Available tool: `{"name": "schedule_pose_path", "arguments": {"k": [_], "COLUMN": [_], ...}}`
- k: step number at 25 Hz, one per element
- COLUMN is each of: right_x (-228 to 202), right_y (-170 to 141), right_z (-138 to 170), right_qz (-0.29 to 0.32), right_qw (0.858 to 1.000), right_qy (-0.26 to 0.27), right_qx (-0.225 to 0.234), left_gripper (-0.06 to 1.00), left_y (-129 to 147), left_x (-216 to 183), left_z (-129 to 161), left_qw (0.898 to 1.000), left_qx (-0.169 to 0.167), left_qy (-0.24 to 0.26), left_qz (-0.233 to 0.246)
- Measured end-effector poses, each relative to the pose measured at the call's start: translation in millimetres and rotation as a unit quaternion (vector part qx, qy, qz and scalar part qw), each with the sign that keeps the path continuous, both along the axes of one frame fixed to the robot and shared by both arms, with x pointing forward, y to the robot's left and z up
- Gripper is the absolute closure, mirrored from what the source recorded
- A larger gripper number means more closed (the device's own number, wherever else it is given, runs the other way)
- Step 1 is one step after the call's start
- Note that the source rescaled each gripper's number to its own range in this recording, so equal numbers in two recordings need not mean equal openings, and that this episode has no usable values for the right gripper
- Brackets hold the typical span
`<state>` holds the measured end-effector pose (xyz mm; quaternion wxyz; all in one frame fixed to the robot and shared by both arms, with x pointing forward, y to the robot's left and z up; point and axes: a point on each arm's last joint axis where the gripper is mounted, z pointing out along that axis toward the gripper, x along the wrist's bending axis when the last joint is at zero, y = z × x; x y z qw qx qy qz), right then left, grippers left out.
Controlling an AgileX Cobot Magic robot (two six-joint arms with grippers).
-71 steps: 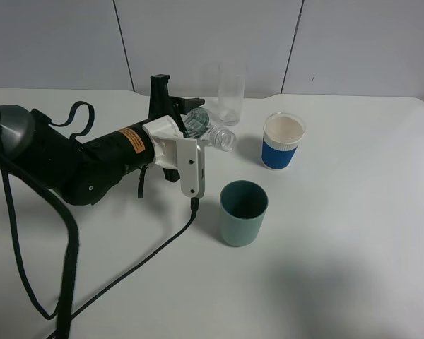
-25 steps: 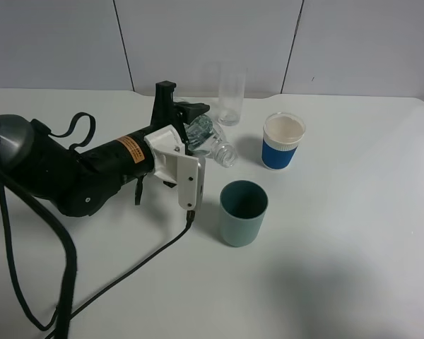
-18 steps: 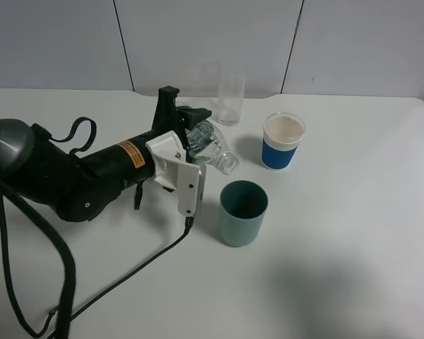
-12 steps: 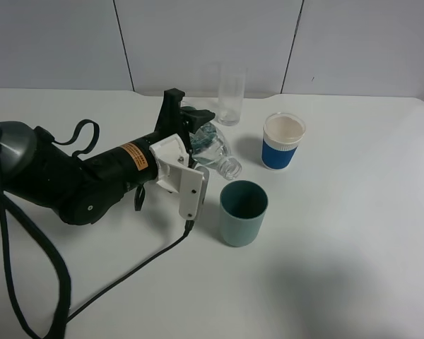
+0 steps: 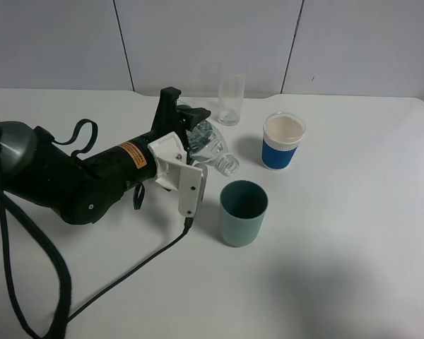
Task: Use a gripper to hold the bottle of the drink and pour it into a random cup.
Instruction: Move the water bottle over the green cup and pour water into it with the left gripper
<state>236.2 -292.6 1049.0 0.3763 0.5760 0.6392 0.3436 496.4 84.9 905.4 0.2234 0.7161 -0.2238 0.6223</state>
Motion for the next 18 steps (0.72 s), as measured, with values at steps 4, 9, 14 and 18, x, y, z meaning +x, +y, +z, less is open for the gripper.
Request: {"name": "schedule_pose_path", "arguments": {"k": [4,9,14,18], "right_x": [0.0,0.0,0.0,0.0], "right_y": [0.0,0.0,0.0,0.0], "right_z": [0.0,0.0,0.0,0.0], "right_qz": [0.0,0.0,0.0,0.0], "right_qw": [1.0,1.0,1.0,1.0], "right_qy": [0.0,0.0,0.0,0.0], "right_qx": [0.0,0.0,0.0,0.0], "left_gripper": [0.92,0.92,0.92,0.92], "left_y": [0.2,0.2,0.2,0.2], "left_x": [0.1,0.1,0.1,0.1], "left_z": [0.0,0.0,0.0,0.0], "left_qw": [1.0,1.0,1.0,1.0], "left_qx": [0.0,0.011,0.017,0.018], "left_qy": [0.0,-0.009,-0.013,-0.014], "left_qz": [0.001,-0.001,-0.002,-0.002]}}
